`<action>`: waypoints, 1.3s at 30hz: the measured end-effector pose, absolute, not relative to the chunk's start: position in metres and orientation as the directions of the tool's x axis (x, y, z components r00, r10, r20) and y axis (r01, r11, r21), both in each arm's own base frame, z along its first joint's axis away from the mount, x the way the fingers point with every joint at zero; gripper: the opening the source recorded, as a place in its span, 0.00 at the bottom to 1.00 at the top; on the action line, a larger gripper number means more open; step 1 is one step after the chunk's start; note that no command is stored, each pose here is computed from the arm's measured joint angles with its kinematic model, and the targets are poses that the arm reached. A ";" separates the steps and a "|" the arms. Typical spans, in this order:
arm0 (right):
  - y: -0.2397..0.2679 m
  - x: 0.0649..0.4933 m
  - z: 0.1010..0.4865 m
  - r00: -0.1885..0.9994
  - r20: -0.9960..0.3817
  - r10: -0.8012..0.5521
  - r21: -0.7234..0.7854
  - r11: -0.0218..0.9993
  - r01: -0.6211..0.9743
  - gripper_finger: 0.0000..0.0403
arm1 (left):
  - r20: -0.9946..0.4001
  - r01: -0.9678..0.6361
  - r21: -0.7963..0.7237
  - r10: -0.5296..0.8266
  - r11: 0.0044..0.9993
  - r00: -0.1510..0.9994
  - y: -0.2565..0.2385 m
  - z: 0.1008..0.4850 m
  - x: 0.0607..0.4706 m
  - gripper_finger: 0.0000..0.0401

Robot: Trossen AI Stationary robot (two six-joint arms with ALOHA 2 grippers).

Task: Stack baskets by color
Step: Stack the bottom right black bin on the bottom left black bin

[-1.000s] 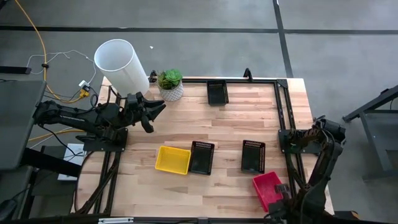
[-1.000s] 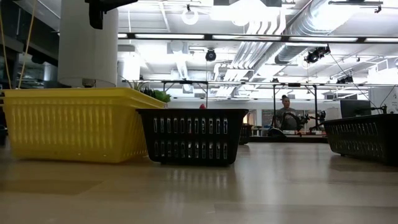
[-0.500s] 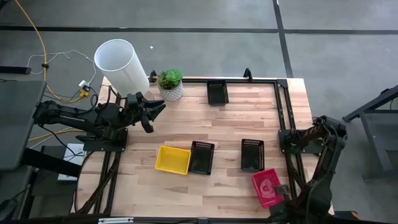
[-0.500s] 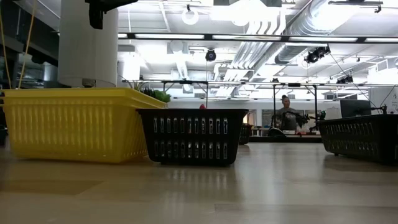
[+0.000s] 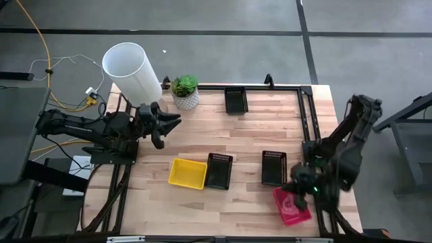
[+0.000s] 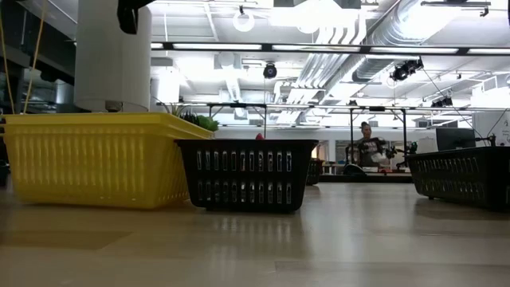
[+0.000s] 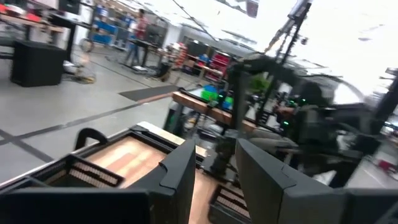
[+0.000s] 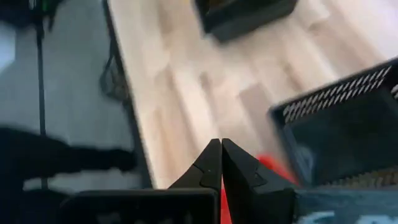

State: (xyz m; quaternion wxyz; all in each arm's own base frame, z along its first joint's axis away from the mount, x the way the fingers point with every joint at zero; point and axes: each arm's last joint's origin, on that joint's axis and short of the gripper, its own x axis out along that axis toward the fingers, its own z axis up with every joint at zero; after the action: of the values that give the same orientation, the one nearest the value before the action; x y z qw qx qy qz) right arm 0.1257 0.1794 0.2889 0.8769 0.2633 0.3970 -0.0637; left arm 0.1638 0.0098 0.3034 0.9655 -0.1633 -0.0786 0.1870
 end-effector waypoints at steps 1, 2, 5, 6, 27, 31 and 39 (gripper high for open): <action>0.170 0.127 0.282 0.696 -0.713 0.084 0.422 0.844 0.330 0.00 | 0.091 -0.321 -0.348 0.372 0.881 0.924 0.009 0.303 0.164 0.26; 0.161 0.130 0.276 0.719 -0.692 0.067 0.434 0.834 0.340 0.00 | 0.092 -0.310 -0.357 0.363 0.881 0.927 0.009 0.303 0.164 0.26; 0.138 0.145 0.262 0.813 -0.582 -0.010 0.461 0.820 0.339 0.00 | 0.094 -0.274 -0.385 0.333 0.881 0.938 0.008 0.304 0.164 0.26; 0.132 0.151 0.260 0.845 -0.534 -0.035 0.464 0.823 0.327 0.00 | 0.096 -0.263 -0.387 0.323 0.884 0.942 0.008 0.304 0.164 0.26; 0.019 0.221 0.299 0.980 0.042 -0.192 0.387 0.908 0.161 0.00 | 0.104 -0.157 -0.319 0.200 0.934 0.974 0.003 0.322 0.152 0.26; 0.019 0.221 0.299 0.980 0.049 -0.192 0.400 0.903 0.157 0.00 | 0.065 -0.190 -0.313 0.220 0.930 0.973 0.004 0.319 0.150 0.26; 0.019 0.221 0.299 0.974 0.049 -0.221 0.407 0.895 0.182 0.00 | 0.065 -0.195 -0.314 0.226 0.929 0.972 0.004 0.319 0.150 0.26</action>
State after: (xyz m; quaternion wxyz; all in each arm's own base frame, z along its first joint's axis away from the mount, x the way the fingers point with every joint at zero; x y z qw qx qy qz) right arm 0.2208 0.0185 0.2993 0.9722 0.2044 -0.0472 -0.1037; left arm 0.1497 0.0039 0.3187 0.9809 -0.1544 -0.0501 0.1072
